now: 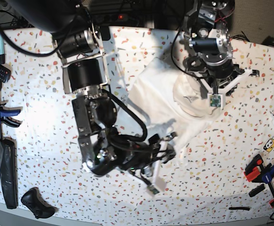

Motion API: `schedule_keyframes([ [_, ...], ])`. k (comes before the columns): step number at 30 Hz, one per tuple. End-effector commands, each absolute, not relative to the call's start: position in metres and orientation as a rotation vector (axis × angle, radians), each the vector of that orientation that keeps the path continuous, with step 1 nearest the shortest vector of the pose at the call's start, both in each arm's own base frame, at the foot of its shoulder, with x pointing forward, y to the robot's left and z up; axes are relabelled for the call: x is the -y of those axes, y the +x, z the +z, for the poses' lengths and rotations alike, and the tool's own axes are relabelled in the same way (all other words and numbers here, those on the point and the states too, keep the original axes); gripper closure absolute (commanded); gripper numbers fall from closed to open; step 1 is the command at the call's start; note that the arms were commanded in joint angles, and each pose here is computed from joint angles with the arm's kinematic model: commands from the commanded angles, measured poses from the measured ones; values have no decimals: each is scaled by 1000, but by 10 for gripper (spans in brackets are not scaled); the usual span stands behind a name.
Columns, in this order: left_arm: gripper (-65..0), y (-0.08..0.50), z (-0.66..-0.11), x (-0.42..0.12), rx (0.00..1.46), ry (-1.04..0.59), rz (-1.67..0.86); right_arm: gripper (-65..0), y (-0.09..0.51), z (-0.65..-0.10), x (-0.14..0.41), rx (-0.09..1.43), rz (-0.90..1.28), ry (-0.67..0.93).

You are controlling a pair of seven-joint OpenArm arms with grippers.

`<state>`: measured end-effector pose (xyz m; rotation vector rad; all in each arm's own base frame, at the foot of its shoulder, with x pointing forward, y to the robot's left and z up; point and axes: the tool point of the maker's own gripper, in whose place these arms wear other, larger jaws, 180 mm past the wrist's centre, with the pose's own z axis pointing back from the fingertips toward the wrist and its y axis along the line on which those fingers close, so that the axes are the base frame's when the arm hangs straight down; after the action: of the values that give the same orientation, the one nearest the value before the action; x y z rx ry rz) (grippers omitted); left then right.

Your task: Fold the T-shirt properly

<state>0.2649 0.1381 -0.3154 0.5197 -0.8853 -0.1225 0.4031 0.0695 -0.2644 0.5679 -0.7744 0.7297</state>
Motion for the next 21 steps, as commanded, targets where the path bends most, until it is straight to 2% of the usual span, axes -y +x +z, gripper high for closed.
schedule_keyframes([
  [1, 0, 275, -294, -132, 976, 490, -123, -6, 414, -246, -71, 827, 711, 594],
  [3, 0, 280, -284, -113, 1034, 364, -138, 0, 419, -255, -64, 809, 665, 606],
  [8, 0, 271, -262, -41, 1122, -91, -222, 0, 421, -282, -52, 730, 589, 624],
  [11, 0, 258, -251, -23, 1138, -205, -263, 0, 420, -290, -44, 697, 580, 610],
  [15, 0, 233, -268, 10, 1054, -379, -370, 0, 420, -295, -36, 680, 578, 590],
  [21, 0, 236, -309, 19, 981, -402, -385, 0, 420, -298, -35, 673, 573, 592],
])
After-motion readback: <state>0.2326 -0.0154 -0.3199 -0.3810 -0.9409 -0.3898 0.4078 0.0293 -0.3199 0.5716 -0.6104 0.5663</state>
